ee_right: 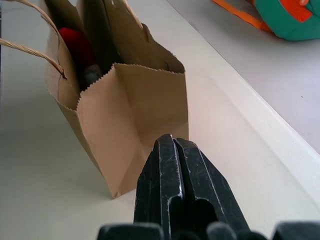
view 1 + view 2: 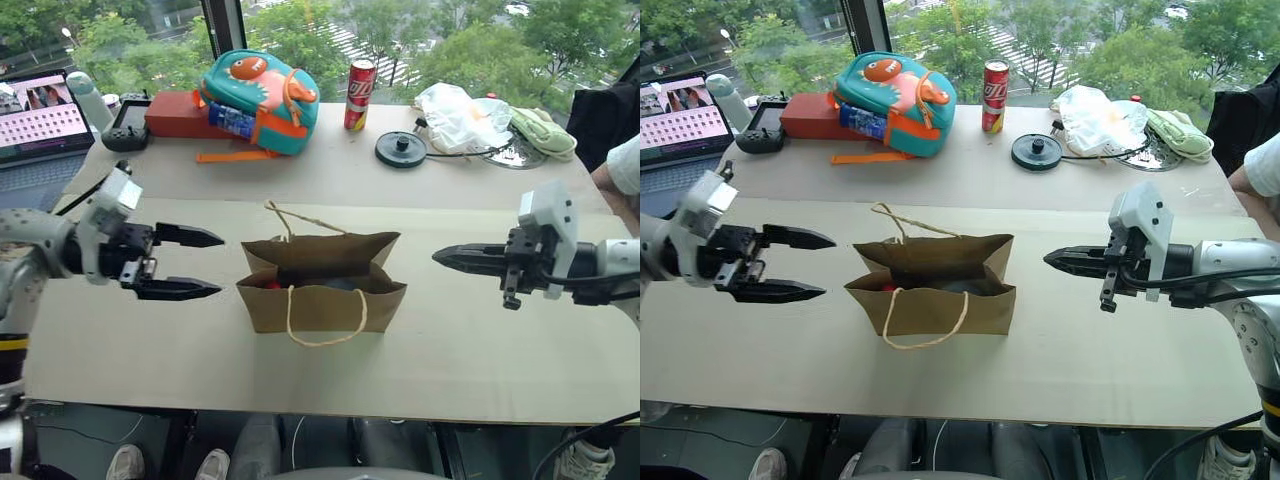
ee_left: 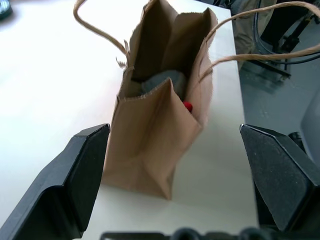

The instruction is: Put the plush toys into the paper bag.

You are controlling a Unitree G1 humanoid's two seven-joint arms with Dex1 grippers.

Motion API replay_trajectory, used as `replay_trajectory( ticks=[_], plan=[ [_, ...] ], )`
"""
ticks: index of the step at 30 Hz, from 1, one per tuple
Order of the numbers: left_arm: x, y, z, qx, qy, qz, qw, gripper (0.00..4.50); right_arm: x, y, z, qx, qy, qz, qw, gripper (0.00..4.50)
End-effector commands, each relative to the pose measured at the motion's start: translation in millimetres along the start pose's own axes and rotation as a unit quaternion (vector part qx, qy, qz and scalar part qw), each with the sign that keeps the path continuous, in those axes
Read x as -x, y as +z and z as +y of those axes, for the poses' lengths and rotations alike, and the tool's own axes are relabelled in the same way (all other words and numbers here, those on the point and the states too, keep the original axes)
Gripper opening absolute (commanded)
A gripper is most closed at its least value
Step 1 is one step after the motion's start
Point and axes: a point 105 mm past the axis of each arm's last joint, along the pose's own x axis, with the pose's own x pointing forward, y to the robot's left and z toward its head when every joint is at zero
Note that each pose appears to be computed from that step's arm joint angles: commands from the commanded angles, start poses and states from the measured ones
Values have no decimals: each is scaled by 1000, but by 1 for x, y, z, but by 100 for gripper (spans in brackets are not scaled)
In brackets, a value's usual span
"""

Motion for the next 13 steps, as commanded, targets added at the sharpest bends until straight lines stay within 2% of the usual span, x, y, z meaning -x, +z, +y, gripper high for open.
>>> replay_trajectory(
  ticks=[1,13],
  plan=[
    [14,23,0,-32,15,-22,999,447,3,15,0,35,8,-16,999,0],
    [13,31,-2,-39,24,-47,998,447,-1,19,-4,44,19,-19,999,0]
  ],
)
